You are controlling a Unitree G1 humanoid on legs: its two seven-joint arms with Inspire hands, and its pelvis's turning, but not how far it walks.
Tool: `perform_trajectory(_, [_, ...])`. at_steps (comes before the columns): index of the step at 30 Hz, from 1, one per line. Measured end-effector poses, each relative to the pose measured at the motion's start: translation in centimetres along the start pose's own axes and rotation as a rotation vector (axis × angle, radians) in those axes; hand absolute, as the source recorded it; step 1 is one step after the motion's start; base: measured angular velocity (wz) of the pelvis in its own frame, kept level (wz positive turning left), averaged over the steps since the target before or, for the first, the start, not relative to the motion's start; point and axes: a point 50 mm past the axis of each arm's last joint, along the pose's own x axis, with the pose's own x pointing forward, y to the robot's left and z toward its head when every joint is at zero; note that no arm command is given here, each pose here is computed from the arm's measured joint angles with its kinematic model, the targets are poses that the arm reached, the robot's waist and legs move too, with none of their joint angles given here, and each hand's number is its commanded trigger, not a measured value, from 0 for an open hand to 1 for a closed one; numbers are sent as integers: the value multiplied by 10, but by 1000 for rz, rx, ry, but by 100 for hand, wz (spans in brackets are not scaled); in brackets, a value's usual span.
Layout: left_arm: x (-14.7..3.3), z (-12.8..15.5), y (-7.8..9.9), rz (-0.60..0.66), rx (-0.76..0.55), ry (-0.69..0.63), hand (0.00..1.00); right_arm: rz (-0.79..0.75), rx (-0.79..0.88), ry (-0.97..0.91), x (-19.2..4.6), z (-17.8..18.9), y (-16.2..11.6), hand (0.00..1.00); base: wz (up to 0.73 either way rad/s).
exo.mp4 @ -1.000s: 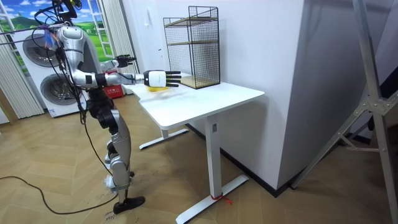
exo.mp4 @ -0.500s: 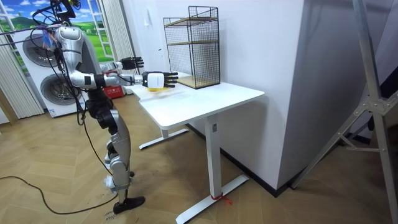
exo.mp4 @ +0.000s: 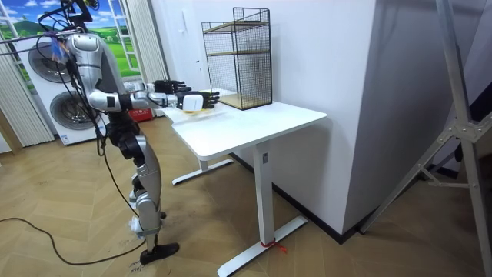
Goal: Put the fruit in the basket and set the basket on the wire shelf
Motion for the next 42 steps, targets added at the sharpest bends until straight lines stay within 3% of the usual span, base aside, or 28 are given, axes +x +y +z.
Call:
perform_trajectory(35, [-2,-22,7,-11,-6,103,0,116,36,24,9,-8,21,0,-2])
perform_trajectory(42, [-2,-29,-3,-55,-9,130,0,142,36,45,9,-15,28,0,-1])
